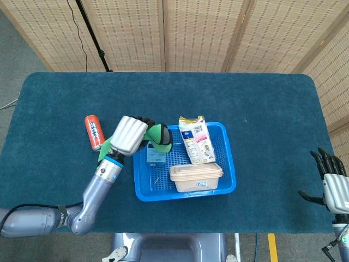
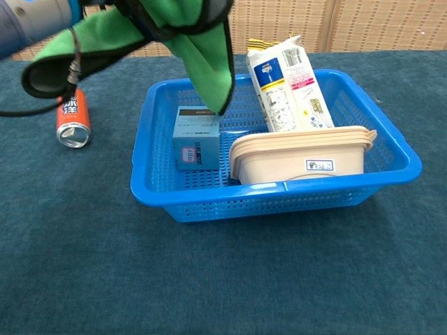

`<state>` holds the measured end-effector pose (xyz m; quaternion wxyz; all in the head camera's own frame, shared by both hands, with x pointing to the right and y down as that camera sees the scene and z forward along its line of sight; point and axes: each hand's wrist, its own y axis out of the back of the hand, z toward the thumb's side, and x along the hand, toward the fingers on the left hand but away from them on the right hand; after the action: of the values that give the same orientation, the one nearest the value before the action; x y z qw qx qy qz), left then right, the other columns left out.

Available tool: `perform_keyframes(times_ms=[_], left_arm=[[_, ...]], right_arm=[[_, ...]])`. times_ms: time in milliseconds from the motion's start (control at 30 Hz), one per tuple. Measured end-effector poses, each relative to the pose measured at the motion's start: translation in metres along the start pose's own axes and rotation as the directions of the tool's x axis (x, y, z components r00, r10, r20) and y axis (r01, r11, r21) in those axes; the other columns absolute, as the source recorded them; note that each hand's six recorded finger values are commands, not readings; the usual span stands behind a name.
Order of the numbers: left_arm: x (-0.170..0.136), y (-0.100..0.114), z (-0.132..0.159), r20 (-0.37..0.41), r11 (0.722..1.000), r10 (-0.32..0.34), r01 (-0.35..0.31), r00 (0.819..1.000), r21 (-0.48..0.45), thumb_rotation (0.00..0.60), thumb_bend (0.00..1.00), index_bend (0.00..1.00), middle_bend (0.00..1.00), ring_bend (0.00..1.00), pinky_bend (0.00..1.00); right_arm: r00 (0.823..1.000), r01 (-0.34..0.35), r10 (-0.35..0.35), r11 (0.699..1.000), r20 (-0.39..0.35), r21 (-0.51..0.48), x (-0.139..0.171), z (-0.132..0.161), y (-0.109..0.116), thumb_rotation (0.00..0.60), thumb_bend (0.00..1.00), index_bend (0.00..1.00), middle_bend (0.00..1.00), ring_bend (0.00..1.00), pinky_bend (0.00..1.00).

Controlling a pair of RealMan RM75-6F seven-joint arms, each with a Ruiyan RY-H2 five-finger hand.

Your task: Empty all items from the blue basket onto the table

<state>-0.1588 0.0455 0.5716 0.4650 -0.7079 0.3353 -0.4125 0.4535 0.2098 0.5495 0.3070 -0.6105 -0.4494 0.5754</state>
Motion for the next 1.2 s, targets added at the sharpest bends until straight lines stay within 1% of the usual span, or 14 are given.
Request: perform_keyframes(times_ms=[100,200,333,400,467,500,533,600,633,700,767,867,967,1200], left_arm=[[-0.003,0.024,-0.031,-0.05,0.999,0.04,-0.039,0.998,0.031,0.6,0.49,0.65,0.61,0.56,0.65],[-0.008,0.04,-0.065,-0.11,0.997,0.061,-0.056,0.992,0.046,0.6,0.47,0.65,0.61,0.56,0.65],[-0.013,0.041,-0.108,-0.192,0.998,0.057,-0.051,0.98,0.032,0.6,0.47,0.64,0.61,0.55,0.65],[-0.015,0.039,-0.134,-0.24,0.998,0.053,-0.047,0.969,0.029,0.6,0.46,0.63,0.59,0.51,0.65],[-0.017,0.036,-0.159,-0.286,0.999,0.046,-0.042,0.957,0.021,0.6,0.42,0.53,0.46,0.4,0.61],[-0.018,0.034,-0.169,-0.303,0.999,0.042,-0.039,0.952,0.016,0.6,0.35,0.37,0.29,0.26,0.52],[-0.018,0.032,-0.178,-0.318,0.999,0.038,-0.037,0.947,0.009,0.6,0.26,0.2,0.14,0.13,0.38],[-0.02,0.025,-0.196,-0.342,0.999,0.014,-0.023,0.939,-0.022,0.6,0.11,0.01,0.0,0.0,0.13],[-0.02,0.021,-0.201,-0.345,0.999,-0.003,-0.013,0.939,-0.045,0.6,0.05,0.0,0.0,0.0,0.04],[-0.022,0.013,-0.205,-0.339,0.993,-0.05,0.01,0.94,-0.119,0.6,0.01,0.0,0.0,0.0,0.0],[-0.023,0.008,-0.204,-0.322,0.981,-0.088,0.026,0.943,-0.194,0.6,0.0,0.0,0.0,0.0,0.0],[-0.025,0.013,-0.2,-0.279,0.967,-0.113,0.041,0.954,-0.251,0.6,0.0,0.0,0.0,0.0,0.0],[-0.03,0.024,-0.19,-0.221,0.966,-0.129,0.073,0.967,-0.247,0.6,0.0,0.0,0.0,0.0,0.0],[-0.049,0.033,-0.146,-0.094,0.954,-0.2,0.172,0.975,-0.245,0.6,0.0,0.0,0.0,0.0,0.0]], right_arm=[[1.0,-0.003,0.003,1.0,-0.004,0.006,0.001,0.002,-0.001,0.6,0.0,0.0,0.0,0.0,0.0],[1.0,-0.005,0.005,1.0,-0.007,0.007,0.002,0.004,-0.002,0.6,0.0,0.0,0.0,0.0,0.0],[1.0,-0.006,0.006,1.0,-0.005,0.011,0.002,0.004,-0.003,0.6,0.0,0.0,0.0,0.0,0.0],[1.0,-0.011,0.012,1.0,-0.005,0.014,0.002,0.004,-0.005,0.6,0.0,0.0,0.0,0.0,0.0],[1.0,-0.017,0.017,1.0,-0.006,0.019,0.001,0.005,-0.006,0.6,0.0,0.0,0.0,0.0,0.0],[1.0,-0.021,0.021,1.0,-0.006,0.022,0.001,0.006,-0.008,0.6,0.0,0.0,0.0,0.0,0.0],[1.0,-0.023,0.024,0.999,-0.007,0.026,0.001,0.006,-0.009,0.6,0.0,0.0,0.0,0.0,0.0],[1.0,-0.029,0.029,0.999,-0.008,0.032,0.0,0.007,-0.011,0.6,0.0,0.0,0.0,0.0,0.0],[0.999,-0.031,0.031,0.999,-0.008,0.034,0.0,0.008,-0.012,0.6,0.0,0.0,0.0,0.0,0.0],[0.999,-0.035,0.035,0.999,-0.007,0.037,0.0,0.008,-0.013,0.6,0.0,0.0,0.0,0.0,0.0],[0.999,-0.037,0.037,0.999,-0.005,0.039,0.0,0.008,-0.014,0.6,0.0,0.0,0.0,0.0,0.0],[0.999,-0.037,0.037,0.999,-0.003,0.04,0.0,0.008,-0.014,0.6,0.0,0.0,0.0,0.0,0.0],[0.999,-0.036,0.036,0.999,-0.004,0.037,0.0,0.008,-0.014,0.6,0.0,0.0,0.0,0.0,0.0],[0.999,-0.035,0.035,0.999,-0.011,0.03,0.001,0.009,-0.012,0.6,0.0,0.0,0.0,0.0,0.0]])
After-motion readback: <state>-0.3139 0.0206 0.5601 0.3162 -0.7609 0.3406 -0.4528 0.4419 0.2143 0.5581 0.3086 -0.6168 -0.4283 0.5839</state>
